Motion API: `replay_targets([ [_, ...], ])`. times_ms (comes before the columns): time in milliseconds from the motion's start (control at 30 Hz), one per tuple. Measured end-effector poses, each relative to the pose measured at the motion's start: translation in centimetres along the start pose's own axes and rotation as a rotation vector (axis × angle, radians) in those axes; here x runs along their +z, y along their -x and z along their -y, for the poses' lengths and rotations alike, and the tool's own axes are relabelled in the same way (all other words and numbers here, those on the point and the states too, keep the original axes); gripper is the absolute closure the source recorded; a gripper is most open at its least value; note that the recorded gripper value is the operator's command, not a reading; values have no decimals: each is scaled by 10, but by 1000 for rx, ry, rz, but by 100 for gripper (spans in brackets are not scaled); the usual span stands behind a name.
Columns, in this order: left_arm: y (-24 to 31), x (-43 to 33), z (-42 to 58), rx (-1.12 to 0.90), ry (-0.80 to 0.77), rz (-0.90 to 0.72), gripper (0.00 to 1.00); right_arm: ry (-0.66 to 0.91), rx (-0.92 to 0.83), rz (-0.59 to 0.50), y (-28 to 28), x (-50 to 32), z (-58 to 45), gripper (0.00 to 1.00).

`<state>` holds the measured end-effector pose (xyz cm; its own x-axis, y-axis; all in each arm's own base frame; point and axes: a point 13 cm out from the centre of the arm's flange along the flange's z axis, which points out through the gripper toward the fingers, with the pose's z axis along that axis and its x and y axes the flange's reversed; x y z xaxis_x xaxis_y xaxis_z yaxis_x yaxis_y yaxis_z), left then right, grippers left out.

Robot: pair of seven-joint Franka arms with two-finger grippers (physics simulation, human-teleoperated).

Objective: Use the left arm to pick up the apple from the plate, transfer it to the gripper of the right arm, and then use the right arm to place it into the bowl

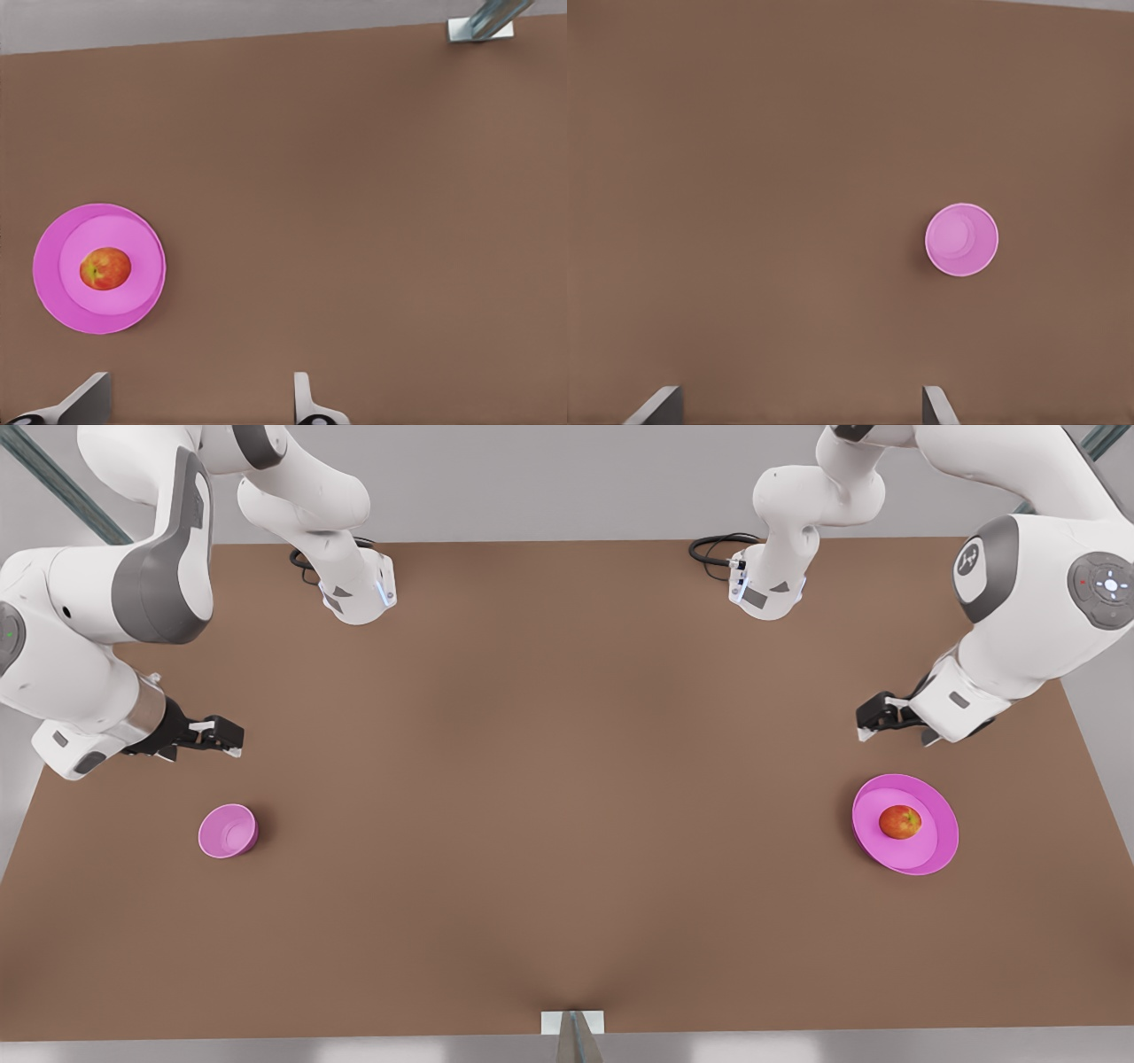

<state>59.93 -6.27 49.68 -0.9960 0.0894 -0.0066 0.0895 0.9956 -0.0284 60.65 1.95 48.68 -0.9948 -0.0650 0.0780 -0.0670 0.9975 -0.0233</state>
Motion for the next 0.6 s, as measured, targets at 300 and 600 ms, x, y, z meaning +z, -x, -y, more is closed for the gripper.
replay_targets([
  [300,19,176,-141,-180,-18,-167,0,0,-8,-7,-1,1,0,0],
  [600,10,270,-218,-197,-35,-144,0,20,-12,-15,1,6,-4,0],
])
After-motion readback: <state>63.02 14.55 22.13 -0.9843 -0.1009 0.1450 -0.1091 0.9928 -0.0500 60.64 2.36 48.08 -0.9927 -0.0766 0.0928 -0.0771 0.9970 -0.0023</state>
